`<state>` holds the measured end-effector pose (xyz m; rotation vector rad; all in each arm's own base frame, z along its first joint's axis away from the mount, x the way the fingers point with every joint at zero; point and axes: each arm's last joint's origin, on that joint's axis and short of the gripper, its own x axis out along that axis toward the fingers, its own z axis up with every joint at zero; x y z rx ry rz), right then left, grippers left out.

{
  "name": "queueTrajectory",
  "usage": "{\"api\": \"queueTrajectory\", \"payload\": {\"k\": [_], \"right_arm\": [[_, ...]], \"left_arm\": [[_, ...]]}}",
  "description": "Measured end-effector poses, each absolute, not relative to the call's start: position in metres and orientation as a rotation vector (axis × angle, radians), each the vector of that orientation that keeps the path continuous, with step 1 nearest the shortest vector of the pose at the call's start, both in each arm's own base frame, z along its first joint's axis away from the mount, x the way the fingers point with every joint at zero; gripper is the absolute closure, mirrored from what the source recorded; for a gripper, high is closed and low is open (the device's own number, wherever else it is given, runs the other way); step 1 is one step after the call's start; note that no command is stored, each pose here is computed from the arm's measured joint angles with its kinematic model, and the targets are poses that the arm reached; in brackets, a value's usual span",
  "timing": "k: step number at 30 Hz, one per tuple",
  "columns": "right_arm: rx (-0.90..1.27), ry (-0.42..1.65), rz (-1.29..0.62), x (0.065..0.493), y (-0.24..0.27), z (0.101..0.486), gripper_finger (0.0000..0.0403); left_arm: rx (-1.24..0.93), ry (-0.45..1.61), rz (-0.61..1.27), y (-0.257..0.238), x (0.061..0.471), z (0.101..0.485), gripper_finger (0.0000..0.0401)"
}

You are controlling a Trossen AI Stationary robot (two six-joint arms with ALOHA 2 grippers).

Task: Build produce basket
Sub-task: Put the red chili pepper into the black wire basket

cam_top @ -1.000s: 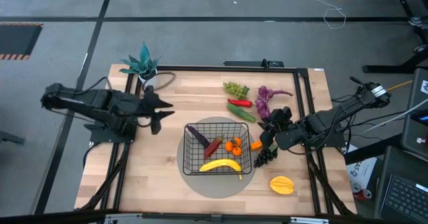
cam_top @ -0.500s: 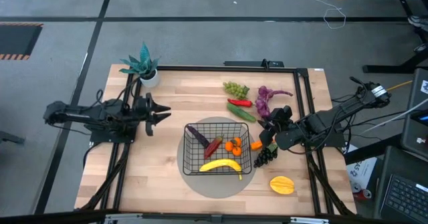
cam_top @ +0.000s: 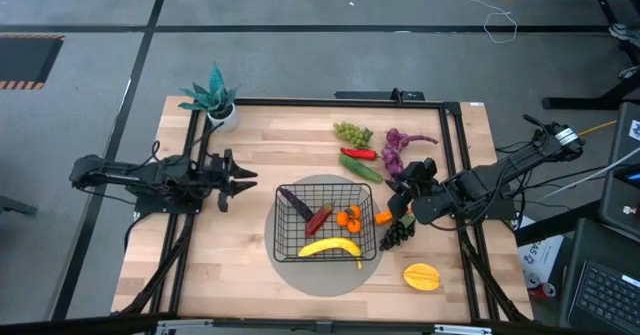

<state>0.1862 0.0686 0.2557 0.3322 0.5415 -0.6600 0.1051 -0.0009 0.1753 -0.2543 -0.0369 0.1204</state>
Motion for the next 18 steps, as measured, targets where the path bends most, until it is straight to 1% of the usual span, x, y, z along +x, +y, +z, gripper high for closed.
{"api": "queueTrajectory", "payload": {"k": [2,7,10,13,18], "right_arm": [[0.332,0.541,-0.660,0.186,0.069,0.256,0.0272],[0.331,0.542,-0.661,0.186,0.069,0.256,0.0272],[0.330,0.543,-0.661,0.186,0.069,0.256,0.0272],[0.330,0.544,-0.661,0.186,0.069,0.256,0.0272],[0.329,0.552,-0.658,0.186,0.069,0.255,0.0272]], "left_arm": [[-0.257,-0.022,0.136,-0.001,0.106,0.168,0.0280],[-0.259,-0.021,0.126,-0.001,0.106,0.168,0.0280],[-0.207,-0.017,0.114,-0.001,0.105,0.168,0.0280],[-0.144,0.054,0.117,-0.001,0.105,0.162,0.0280],[-0.140,0.079,0.117,-0.001,0.105,0.159,0.0280]]}}
